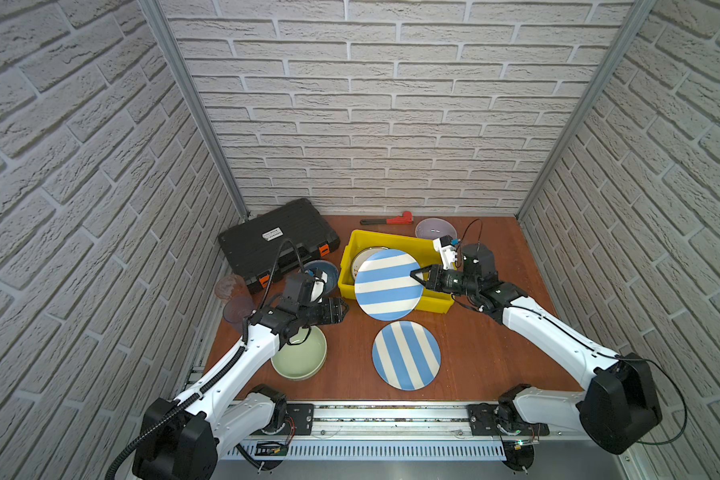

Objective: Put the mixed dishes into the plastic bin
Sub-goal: 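Lift the striped plate with the right gripper and carry it into the yellow bin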

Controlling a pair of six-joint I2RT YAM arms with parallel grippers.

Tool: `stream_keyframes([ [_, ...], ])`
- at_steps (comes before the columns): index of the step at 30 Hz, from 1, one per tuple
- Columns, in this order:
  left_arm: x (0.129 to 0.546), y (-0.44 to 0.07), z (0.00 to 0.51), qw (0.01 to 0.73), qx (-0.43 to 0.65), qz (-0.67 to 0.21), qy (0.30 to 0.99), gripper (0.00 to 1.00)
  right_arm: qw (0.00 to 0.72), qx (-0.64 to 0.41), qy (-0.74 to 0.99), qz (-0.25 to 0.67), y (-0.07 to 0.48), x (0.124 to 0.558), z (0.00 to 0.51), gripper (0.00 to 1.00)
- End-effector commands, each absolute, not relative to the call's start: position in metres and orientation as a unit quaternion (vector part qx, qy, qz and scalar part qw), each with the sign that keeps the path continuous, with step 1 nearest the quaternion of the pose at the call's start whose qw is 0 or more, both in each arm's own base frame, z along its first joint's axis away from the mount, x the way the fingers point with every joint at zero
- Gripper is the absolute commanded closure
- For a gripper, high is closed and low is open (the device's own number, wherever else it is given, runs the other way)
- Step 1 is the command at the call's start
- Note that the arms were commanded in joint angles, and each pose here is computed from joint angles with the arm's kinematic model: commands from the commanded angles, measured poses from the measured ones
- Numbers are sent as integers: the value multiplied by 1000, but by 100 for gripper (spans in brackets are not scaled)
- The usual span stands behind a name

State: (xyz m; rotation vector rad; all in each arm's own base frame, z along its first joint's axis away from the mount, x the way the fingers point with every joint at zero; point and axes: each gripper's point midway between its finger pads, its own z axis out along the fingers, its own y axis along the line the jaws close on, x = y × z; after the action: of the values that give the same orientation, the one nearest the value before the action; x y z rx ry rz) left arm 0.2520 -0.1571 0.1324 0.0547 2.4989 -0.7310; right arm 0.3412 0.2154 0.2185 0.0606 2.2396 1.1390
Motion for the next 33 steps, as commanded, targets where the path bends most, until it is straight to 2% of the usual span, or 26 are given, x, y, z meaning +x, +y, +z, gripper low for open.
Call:
stream_keyframes([
  [1,257,-152,143,289,18,-263,920,22,363,4,810,461,224,368,263,94],
  [15,254,-147,143,290,10,-260,921,22,383,54,769,509,231,437,254,94],
  [33,254,-143,142,287,4,-255,923,22,371,97,789,479,227,467,196,94],
])
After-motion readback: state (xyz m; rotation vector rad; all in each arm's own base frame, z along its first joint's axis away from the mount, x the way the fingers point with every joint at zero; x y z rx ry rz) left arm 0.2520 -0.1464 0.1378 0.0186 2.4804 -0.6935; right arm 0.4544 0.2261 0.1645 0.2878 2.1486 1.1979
